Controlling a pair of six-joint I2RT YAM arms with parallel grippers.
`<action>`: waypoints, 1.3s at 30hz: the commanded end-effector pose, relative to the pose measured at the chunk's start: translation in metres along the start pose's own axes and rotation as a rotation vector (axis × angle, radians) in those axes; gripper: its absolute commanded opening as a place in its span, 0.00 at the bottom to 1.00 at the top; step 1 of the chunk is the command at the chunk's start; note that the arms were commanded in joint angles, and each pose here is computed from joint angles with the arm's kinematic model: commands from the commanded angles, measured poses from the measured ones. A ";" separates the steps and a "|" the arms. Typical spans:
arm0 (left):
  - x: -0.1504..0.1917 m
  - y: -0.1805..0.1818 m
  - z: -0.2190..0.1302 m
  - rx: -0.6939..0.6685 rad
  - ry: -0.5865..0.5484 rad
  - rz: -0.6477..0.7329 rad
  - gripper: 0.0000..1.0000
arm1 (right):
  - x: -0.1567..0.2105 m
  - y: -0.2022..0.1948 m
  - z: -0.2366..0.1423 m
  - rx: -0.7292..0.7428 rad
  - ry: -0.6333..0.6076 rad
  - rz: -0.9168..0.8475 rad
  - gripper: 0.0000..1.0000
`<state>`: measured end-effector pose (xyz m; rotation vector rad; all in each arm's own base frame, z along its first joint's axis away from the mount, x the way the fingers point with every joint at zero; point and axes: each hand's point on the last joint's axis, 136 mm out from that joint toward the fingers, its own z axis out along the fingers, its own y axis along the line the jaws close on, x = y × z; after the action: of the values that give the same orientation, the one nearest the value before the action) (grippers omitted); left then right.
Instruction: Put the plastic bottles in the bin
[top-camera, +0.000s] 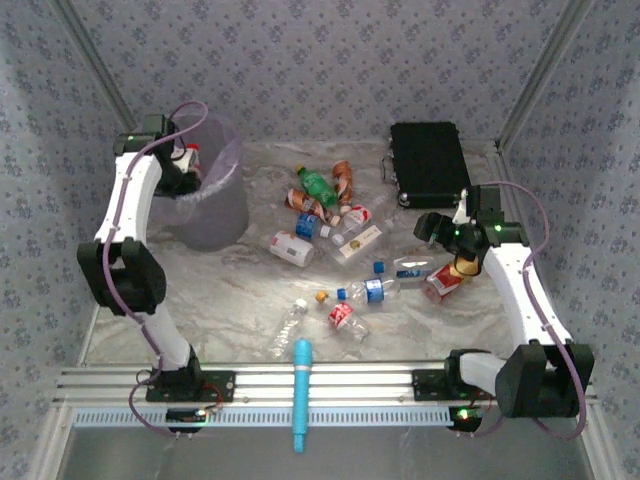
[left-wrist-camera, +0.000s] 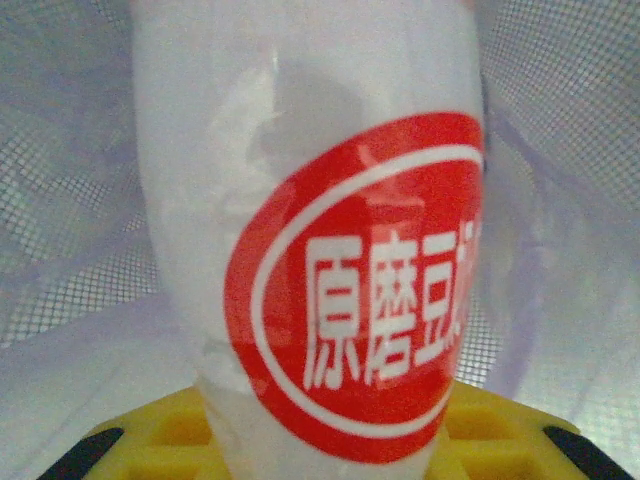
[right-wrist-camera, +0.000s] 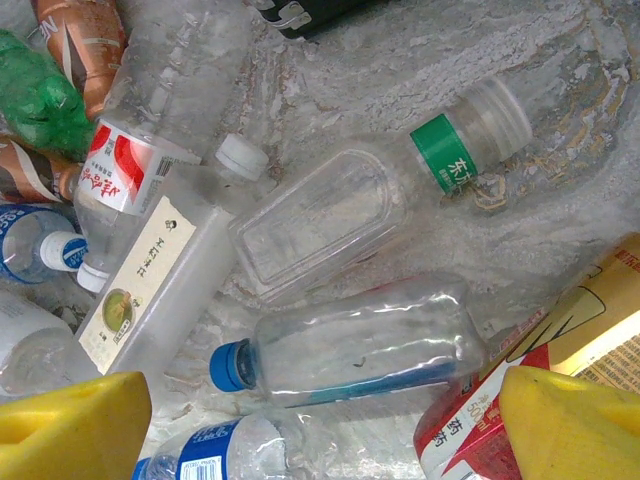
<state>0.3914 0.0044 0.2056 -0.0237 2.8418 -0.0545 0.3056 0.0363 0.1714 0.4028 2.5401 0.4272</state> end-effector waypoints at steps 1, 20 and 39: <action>0.022 -0.001 -0.009 0.003 0.044 -0.006 0.19 | 0.002 -0.013 -0.001 0.050 0.027 0.067 0.93; 0.010 -0.006 0.018 0.019 0.043 0.017 0.81 | 0.020 -0.078 -0.003 0.166 0.029 0.318 1.00; 0.001 -0.038 -0.071 -0.012 -0.209 0.078 0.93 | 0.030 -0.104 0.009 0.175 0.026 0.421 1.00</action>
<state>0.3817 -0.0290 0.2635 0.0770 2.6468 -0.0352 0.2651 -0.0446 0.1132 0.9818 2.5376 0.3367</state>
